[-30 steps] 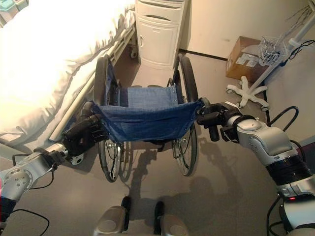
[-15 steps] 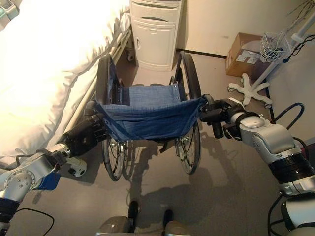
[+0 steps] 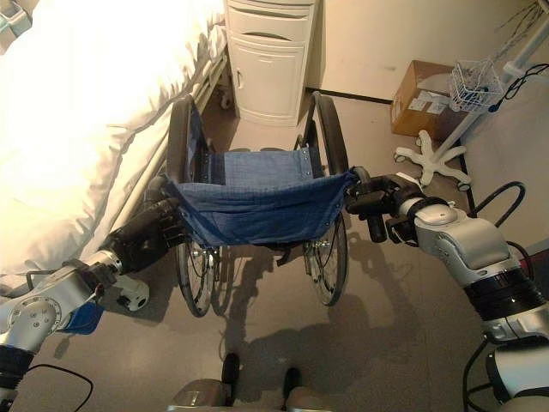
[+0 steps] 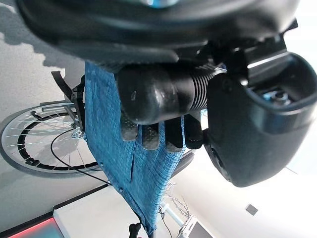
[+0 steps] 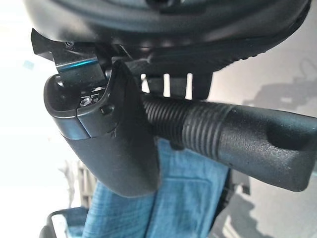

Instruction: Push the wheelchair next to the bed

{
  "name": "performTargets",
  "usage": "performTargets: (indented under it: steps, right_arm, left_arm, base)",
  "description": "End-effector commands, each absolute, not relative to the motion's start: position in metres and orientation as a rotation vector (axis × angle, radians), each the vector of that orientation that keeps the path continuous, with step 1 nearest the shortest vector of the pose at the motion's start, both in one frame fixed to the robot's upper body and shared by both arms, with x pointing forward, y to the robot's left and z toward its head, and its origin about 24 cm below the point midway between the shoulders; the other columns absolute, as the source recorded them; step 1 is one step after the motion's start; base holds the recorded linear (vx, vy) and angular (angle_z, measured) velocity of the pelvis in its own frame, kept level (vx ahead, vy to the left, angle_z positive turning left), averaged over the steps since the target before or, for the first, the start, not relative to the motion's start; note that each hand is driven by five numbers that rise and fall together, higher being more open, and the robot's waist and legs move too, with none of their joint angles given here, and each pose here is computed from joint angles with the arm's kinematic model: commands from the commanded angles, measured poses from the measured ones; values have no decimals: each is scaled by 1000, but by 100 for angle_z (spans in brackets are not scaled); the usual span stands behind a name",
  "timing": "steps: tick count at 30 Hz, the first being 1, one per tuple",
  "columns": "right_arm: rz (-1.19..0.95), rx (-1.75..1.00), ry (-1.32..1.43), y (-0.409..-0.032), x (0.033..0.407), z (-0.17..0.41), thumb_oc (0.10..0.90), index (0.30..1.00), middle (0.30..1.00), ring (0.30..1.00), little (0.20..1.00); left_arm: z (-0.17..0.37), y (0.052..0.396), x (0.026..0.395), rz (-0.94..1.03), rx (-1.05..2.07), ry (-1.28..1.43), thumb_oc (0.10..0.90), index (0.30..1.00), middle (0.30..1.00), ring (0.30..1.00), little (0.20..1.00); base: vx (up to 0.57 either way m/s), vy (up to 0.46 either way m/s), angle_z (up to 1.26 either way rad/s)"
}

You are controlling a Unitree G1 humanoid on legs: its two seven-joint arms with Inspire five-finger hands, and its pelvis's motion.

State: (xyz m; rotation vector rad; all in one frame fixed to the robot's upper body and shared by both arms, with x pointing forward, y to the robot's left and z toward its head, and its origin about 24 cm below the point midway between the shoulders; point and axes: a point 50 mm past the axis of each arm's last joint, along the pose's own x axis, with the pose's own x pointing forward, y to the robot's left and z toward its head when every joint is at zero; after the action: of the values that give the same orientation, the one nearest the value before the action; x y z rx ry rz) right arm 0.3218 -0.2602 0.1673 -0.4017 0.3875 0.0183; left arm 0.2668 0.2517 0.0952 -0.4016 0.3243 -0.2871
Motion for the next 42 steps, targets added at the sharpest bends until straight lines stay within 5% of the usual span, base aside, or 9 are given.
performTargets:
  steps: [1,4,6,7,8,9,10,23,42]
  right_arm:
    - [383,-293,185,-192,319,182,400,300,300,300,300]
    - [365,-298,179,-195,319,183,450,375,375,375,375]
    - [359,-294,180,-196,319,184,631,646,646,646,646]
    - [350,-294,178,-197,319,184,761,841,841,841,841]
    - [346,-294,178,-198,319,184,800,900,900,900,900]
    - [338,-289,177,-200,318,184,800,900,900,900,900]
    - [325,-282,177,-201,318,184,800,900,900,900,900]
    - [153,-338,93,-239,308,201,800,900,900,900,900]
    - [-364,-303,-12,-369,232,224,800,900,900,900,900]
  left_arm:
    - [211,250,289,-416,-429,-245,400,300,300,300,300]
    - [211,250,289,-405,-422,-241,400,300,300,300,300]
    - [211,251,289,-392,-424,-234,400,300,300,300,300]
    - [210,252,288,-381,-424,-230,482,422,422,422,422]
    - [210,253,288,-377,-423,-228,505,458,458,458,458]
    - [209,254,288,-365,-426,-223,598,596,596,596,596]
    - [207,256,289,-351,-430,-218,800,900,900,900,900]
    - [217,290,277,-167,-315,-277,800,900,900,900,900]
    - [234,380,208,190,-43,-358,800,900,900,900,900]
  base:
    - [0,0,0]
    - [0,0,0]
    - [0,0,0]
    - [0,0,0]
    - [0,0,0]
    - [0,0,0]
    - [0,0,0]
    - [-7,3,-2]
    - [-11,2,-4]
